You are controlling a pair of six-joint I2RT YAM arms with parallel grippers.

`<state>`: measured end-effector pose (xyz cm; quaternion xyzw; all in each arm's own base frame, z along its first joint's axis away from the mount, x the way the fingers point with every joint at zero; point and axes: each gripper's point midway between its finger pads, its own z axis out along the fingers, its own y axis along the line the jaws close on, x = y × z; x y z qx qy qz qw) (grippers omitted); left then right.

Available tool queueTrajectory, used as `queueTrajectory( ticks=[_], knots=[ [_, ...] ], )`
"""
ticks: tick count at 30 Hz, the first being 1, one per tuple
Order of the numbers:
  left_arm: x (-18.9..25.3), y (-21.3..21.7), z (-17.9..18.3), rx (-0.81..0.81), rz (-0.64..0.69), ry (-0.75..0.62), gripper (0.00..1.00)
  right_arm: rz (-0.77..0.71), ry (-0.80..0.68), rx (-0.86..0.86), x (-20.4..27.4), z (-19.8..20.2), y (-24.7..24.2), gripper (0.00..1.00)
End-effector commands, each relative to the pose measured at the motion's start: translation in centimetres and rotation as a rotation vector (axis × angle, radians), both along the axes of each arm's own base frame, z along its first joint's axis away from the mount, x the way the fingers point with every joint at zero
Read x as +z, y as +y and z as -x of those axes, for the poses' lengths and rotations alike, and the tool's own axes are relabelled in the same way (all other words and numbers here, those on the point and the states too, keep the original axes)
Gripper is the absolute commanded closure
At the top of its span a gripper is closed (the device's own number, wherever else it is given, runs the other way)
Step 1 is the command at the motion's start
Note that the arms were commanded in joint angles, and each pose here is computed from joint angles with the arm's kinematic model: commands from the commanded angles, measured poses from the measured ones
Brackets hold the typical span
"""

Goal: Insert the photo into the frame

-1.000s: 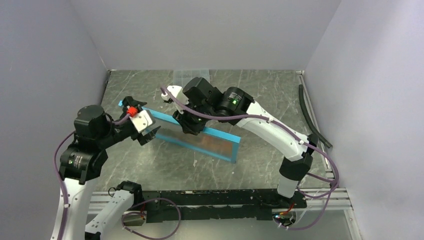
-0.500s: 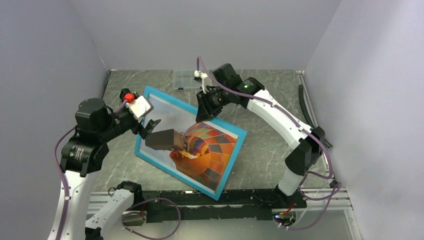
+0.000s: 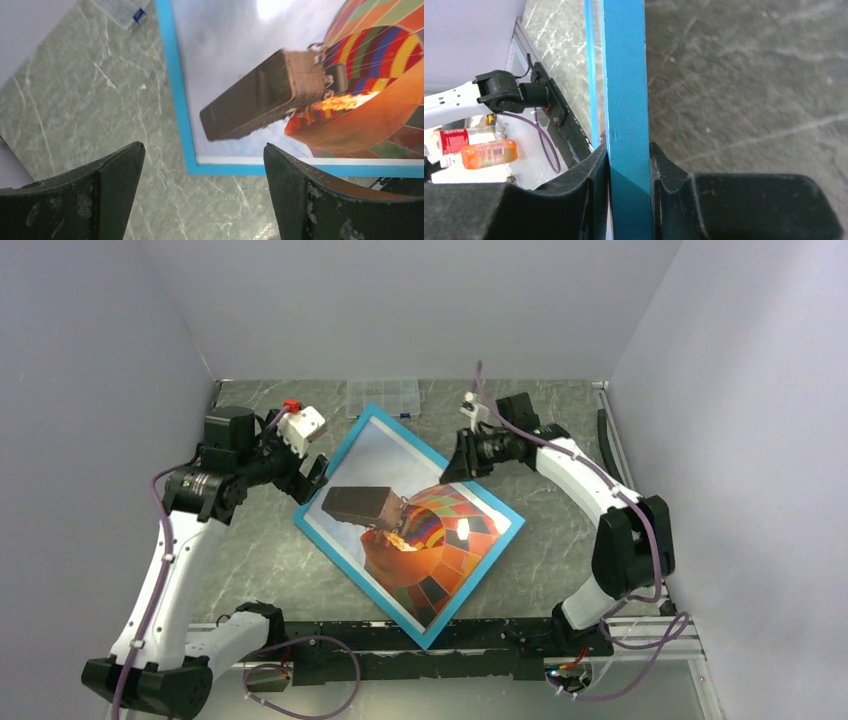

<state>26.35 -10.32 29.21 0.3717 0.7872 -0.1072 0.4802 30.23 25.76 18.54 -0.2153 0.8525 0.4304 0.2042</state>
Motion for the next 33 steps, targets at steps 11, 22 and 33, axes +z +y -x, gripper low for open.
queueTrajectory(
  ticks=[11,22,33],
  knots=[
    [-1.8,2.7,-1.9,0.122,0.051,0.089,0.06,-0.096,0.186,-0.757,-7.9,-0.9,-11.8,0.94],
    [-2.6,2.7,-1.6,0.114,0.059,0.117,0.06,-0.315,0.163,-1.126,-9.2,-2.1,-14.1,0.92],
    [-3.0,3.1,-1.2,0.113,0.053,0.130,0.06,-0.219,0.217,-0.946,-13.7,-1.1,-10.5,0.89]
  ],
)
